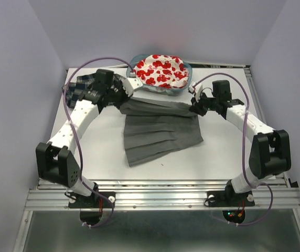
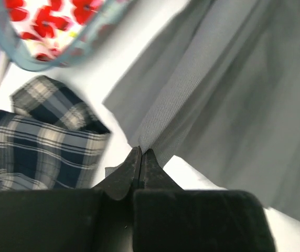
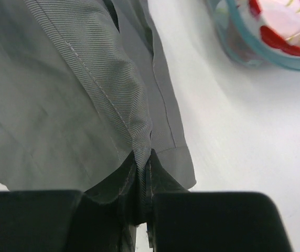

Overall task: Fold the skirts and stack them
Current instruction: Fold the skirt

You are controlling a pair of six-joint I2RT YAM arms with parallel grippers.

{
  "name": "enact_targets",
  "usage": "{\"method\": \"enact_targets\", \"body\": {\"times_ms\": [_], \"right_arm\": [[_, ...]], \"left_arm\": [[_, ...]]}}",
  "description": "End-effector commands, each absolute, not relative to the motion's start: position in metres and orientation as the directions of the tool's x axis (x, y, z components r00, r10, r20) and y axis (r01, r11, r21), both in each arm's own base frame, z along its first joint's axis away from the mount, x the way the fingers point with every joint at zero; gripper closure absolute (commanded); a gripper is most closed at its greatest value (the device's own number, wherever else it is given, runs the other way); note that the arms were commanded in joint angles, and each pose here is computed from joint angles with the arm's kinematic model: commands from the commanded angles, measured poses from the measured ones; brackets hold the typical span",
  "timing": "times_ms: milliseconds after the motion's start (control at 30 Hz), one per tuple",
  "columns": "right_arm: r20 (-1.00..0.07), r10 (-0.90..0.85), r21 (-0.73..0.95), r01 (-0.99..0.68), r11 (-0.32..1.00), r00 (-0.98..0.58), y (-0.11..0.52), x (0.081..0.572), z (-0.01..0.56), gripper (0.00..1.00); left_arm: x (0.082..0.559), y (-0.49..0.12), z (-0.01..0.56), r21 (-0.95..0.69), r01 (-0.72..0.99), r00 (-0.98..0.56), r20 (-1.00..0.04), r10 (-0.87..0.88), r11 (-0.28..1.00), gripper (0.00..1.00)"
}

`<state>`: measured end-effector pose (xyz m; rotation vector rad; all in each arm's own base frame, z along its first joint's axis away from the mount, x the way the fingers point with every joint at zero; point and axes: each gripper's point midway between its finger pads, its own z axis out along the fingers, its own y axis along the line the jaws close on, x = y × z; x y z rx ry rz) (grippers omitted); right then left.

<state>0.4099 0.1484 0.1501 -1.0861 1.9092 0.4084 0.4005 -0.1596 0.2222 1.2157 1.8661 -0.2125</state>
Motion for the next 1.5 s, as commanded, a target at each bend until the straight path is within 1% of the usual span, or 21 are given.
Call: {"method": "enact_targets", "body": {"times_ms": [0, 267, 367, 400, 500, 533, 567, 633, 667, 733, 833, 933, 1067, 1100, 1133, 1167, 1233, 1333, 1367, 1433, 1467], "right_arm": [[-0.784, -0.618, -0.304, -0.829, 0.470, -0.062, 0.136, 0.401, 0.143, 0.99], [-0.731, -0.670, -0.450, -0.831, 0.327, 0.132, 0.133, 0.364, 0.130, 0.99], [-0.702, -0.681, -0.492, -0.833, 0.252, 0.208, 0.133, 0.342, 0.108, 0.99], [-0.683, -0.688, -0.517, -0.826, 0.222, 0.243, 0.132, 0.337, 0.105, 0.92], [-0.668, -0.695, -0.519, -0.836, 0.180, 0.265, 0.130, 0.318, 0.085, 0.88], [-0.667, -0.693, -0.524, -0.833, 0.178, 0.272, 0.130, 0.313, 0.084, 0.75], [-0.667, -0.691, -0.532, -0.828, 0.176, 0.281, 0.130, 0.312, 0.087, 0.60], [-0.672, -0.682, -0.538, -0.824, 0.179, 0.290, 0.131, 0.309, 0.094, 0.10], [-0.675, -0.675, -0.549, -0.814, 0.189, 0.298, 0.132, 0.309, 0.103, 0.01], [-0.701, -0.658, -0.536, -0.813, 0.229, 0.276, 0.133, 0.310, 0.120, 0.00], [-0.752, -0.619, -0.506, -0.800, 0.324, 0.225, 0.134, 0.310, 0.159, 0.00], [-0.797, -0.582, -0.449, -0.801, 0.396, 0.159, 0.133, 0.304, 0.189, 0.00], [-0.851, -0.521, -0.230, -0.849, 0.476, -0.062, 0.134, 0.282, 0.181, 0.03], [-0.851, -0.496, -0.137, -0.839, 0.526, -0.172, 0.133, 0.276, 0.172, 0.04], [-0.834, -0.483, -0.057, -0.829, 0.556, -0.266, 0.132, 0.275, 0.158, 0.12], [-0.808, -0.439, 0.045, -0.785, 0.618, -0.392, 0.130, 0.272, 0.150, 0.16], [-0.742, -0.388, 0.170, -0.713, 0.681, -0.547, 0.129, 0.273, 0.133, 0.28], [-0.659, -0.251, 0.308, -0.558, 0.770, -0.709, 0.128, 0.273, 0.133, 0.32], [-0.644, -0.214, 0.327, -0.516, 0.792, -0.735, 0.125, 0.275, 0.133, 0.32], [-0.600, -0.105, 0.390, -0.405, 0.827, -0.793, 0.123, 0.276, 0.133, 0.34], [-0.597, -0.091, 0.394, -0.391, 0.832, -0.797, 0.121, 0.277, 0.133, 0.38]], "left_arm": [[0.364, -0.157, 0.212, 0.340, 0.812, -0.109, -0.711, 0.695, 0.474, 1.00], [0.286, -0.187, 0.167, 0.271, 0.889, -0.090, -0.687, 0.721, 0.369, 1.00], [0.257, -0.189, 0.130, 0.221, 0.927, -0.093, -0.646, 0.758, 0.302, 1.00], [0.249, -0.192, 0.121, 0.205, 0.939, -0.086, -0.638, 0.766, 0.276, 1.00], [0.223, -0.200, 0.090, 0.148, 0.968, -0.076, -0.597, 0.799, 0.203, 0.97], [0.218, -0.202, 0.084, 0.143, 0.972, -0.066, -0.591, 0.804, 0.185, 0.76], [0.213, -0.205, 0.080, 0.141, 0.975, -0.058, -0.586, 0.809, 0.172, 0.68], [0.201, -0.212, 0.076, 0.146, 0.979, -0.031, -0.582, 0.813, 0.141, 0.57], [0.198, -0.214, 0.078, 0.152, 0.979, -0.020, -0.586, 0.810, 0.134, 0.48], [0.197, -0.217, 0.090, 0.166, 0.977, -0.008, -0.600, 0.800, 0.134, 0.40], [0.199, -0.213, 0.113, 0.184, 0.970, -0.018, -0.602, 0.799, 0.160, 0.38], [0.207, -0.216, 0.148, 0.225, 0.952, -0.016, -0.643, 0.765, 0.209, 0.36], [0.225, -0.235, 0.175, 0.221, 0.937, -0.045, -0.691, 0.721, 0.270, 0.36], [0.234, -0.244, 0.174, 0.206, 0.936, -0.069, -0.689, 0.722, 0.286, 0.36], [0.239, -0.250, 0.173, 0.183, 0.932, -0.104, -0.693, 0.713, 0.314, 0.36], [0.249, -0.263, 0.171, 0.170, 0.933, -0.113, -0.697, 0.708, 0.317, 0.29], [0.260, -0.279, 0.171, 0.156, 0.925, -0.137, -0.715, 0.686, 0.348, 0.29], [0.272, -0.305, 0.171, 0.141, 0.915, -0.150, -0.752, 0.642, 0.379, 0.30], [0.275, -0.310, 0.172, 0.145, 0.908, -0.148, -0.765, 0.626, 0.392, 0.33], [0.275, -0.317, 0.166, 0.149, 0.901, -0.146, -0.781, 0.608, 0.407, 0.33], [0.275, -0.328, 0.171, 0.168, 0.895, -0.119, -0.803, 0.584, 0.413, 0.35]]}}
